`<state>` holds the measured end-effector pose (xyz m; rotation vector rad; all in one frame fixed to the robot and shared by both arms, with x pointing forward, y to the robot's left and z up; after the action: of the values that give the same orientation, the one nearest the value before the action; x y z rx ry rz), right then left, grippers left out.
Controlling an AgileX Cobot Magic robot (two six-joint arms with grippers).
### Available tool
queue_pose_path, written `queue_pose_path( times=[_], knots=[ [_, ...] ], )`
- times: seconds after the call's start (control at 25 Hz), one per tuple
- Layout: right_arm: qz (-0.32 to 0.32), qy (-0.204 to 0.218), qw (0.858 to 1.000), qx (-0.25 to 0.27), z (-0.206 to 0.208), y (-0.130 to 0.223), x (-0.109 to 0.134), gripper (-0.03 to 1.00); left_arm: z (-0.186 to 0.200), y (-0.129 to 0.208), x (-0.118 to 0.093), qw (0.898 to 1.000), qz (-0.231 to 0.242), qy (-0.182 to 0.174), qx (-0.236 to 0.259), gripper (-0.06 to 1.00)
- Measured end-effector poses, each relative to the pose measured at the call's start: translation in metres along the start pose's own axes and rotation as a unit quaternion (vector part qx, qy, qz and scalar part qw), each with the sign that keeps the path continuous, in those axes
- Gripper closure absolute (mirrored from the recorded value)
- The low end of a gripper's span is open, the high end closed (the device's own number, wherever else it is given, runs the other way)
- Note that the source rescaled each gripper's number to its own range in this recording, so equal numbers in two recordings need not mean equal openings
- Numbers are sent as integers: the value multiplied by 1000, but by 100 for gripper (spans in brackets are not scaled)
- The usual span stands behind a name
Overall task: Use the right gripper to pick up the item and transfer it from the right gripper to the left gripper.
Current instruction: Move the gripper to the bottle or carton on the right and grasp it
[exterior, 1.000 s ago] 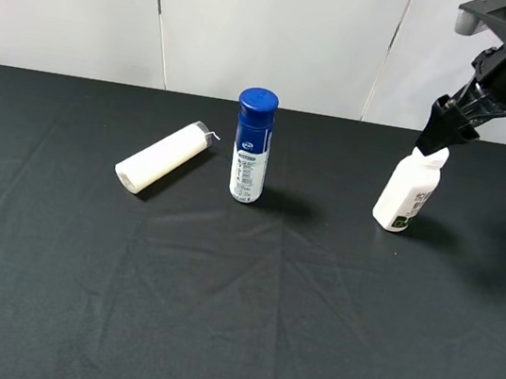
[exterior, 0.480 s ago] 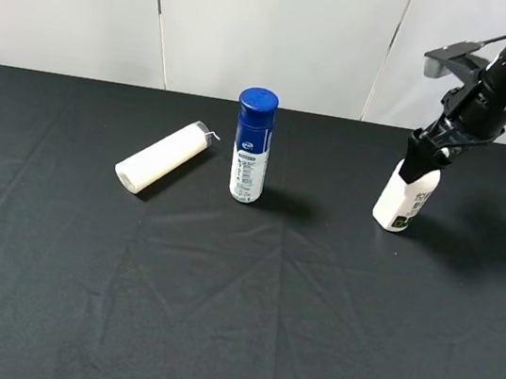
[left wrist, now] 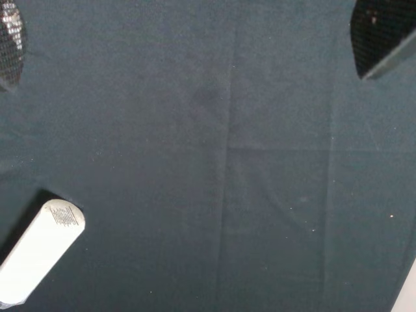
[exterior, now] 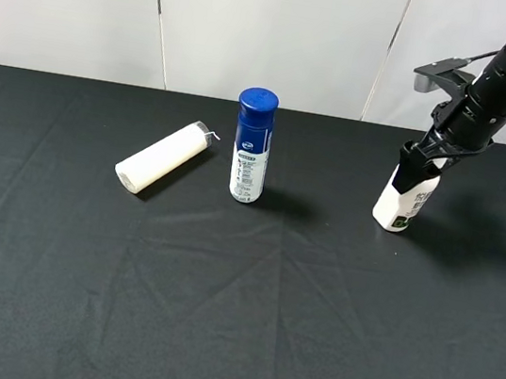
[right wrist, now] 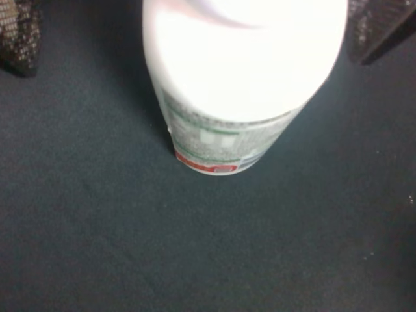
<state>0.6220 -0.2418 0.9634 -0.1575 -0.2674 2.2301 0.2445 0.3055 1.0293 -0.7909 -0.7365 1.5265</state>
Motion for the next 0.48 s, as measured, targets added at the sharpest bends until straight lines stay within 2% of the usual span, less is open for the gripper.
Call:
queue_pose_path(
  times=[0.48],
  knots=[
    [-4, 1, 1000, -1, -4, -1, -1, -3, 0, 0, 0, 1000, 0, 0, 0, -5]
  ],
)
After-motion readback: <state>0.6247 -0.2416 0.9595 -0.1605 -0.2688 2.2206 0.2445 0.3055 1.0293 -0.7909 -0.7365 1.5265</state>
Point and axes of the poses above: a point on each arm's last joint axis where the gripper is mounted, z pointing back along that axis away from the gripper, x along the wrist's bending axis when the last joint is at zero, y = z × x, the point moved 2 cm from there along -z, pointing out along that axis toward the gripper, and after that the axes turned 1 degree about z, right-handed, at the moved point
